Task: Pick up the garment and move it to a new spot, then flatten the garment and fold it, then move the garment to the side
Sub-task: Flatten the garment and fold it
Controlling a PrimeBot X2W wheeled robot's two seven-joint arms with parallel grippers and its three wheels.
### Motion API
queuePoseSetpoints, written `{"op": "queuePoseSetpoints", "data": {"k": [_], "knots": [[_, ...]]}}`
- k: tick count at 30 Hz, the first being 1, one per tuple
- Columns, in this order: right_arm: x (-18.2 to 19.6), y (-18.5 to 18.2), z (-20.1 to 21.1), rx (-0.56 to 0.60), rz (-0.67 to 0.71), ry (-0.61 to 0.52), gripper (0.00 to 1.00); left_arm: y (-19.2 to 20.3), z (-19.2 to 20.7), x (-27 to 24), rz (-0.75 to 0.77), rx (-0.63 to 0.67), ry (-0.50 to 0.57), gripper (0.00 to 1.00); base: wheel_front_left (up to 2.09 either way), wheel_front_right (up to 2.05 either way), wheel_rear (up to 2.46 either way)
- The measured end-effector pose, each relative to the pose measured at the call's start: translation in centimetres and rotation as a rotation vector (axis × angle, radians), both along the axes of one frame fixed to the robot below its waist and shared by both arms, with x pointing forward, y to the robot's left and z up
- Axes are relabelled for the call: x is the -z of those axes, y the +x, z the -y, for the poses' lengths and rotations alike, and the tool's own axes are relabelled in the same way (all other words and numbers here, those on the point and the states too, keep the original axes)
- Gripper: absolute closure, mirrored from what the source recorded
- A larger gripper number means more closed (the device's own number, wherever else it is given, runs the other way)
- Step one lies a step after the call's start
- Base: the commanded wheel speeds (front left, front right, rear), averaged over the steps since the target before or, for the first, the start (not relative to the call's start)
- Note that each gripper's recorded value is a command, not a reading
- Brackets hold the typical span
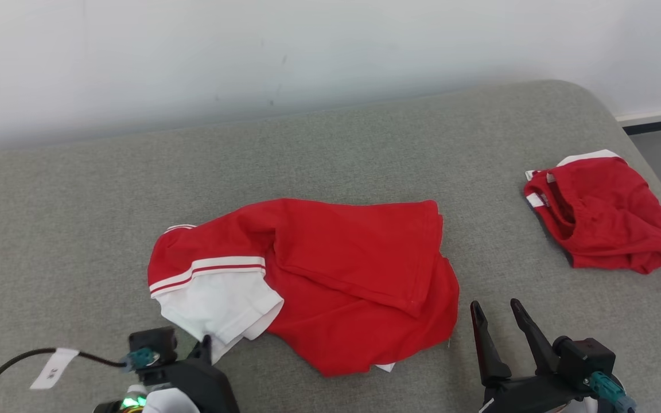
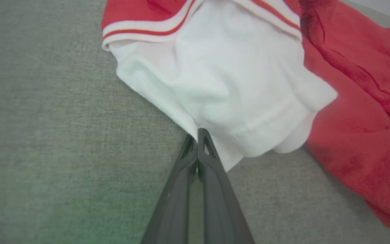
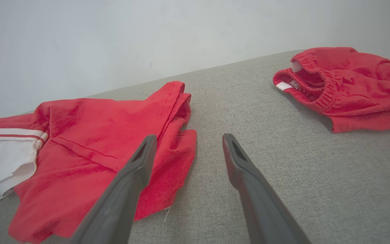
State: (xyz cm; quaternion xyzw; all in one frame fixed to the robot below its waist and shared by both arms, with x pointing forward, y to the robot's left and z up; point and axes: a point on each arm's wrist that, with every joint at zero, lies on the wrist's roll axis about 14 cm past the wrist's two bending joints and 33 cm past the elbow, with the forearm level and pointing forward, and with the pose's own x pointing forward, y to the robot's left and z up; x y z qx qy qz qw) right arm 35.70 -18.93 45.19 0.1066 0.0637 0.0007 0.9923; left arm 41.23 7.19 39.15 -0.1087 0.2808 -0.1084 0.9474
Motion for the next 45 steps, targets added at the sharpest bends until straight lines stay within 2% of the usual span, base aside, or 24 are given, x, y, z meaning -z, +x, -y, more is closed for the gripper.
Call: {"op": "queuePoseSetpoints", "data": {"k": [11,12,13,22,30,35,43,44,45], "knots": [[-0.3,0.4,-1.1,-0.038,0.003,-0.008,0.00,-2.5,-7.1,0.0,-0.008,-0.221,0.007,1.00,0.00,0.00,0.00],[-0.4,0.5,-1.2,-0.042,0.006,-0.011,0.00,-2.7,-7.4,-0.1,-0.010,-0.224,-0.002,0.70,0.00,0.00,0.00],[-0.5,0.6,-1.2,-0.046,0.008,-0.013,0.00,-2.8,-7.6,-0.3,-0.004,-0.230,-0.009,0.00,0.00,0.00,0.00],[-1.0,1.1,-1.4,-0.065,-0.017,-0.035,0.00,-3.5,-7.2,-1.8,0.025,-0.222,-0.108,0.00,0.00,0.00,0.00],[-0.8,1.1,-1.7,-0.102,-0.143,-0.059,0.00,-3.7,-9.4,-1.7,0.021,-0.268,-0.052,0.00,0.00,0.00,0.00],[-0.6,1.2,-3.5,-0.179,-0.246,-0.090,0.00,-4.2,-9.2,-0.6,-0.039,-0.223,0.008,0.00,0.00,0.00,0.00],[0.0,1.4,-4.6,-0.235,-0.358,-0.122,0.00,-3.9,-7.6,0.0,-0.072,-0.155,0.020,0.00,0.00,0.00,0.00],[0.0,1.6,-4.6,-0.235,-0.366,-0.128,0.00,-4.0,-7.4,0.2,-0.080,-0.141,0.023,0.35,0.00,0.00,0.00],[-0.1,1.8,-4.5,-0.236,-0.369,-0.133,0.00,-4.0,-7.3,0.2,-0.080,-0.135,0.025,0.53,0.00,0.00,0.00]]}}
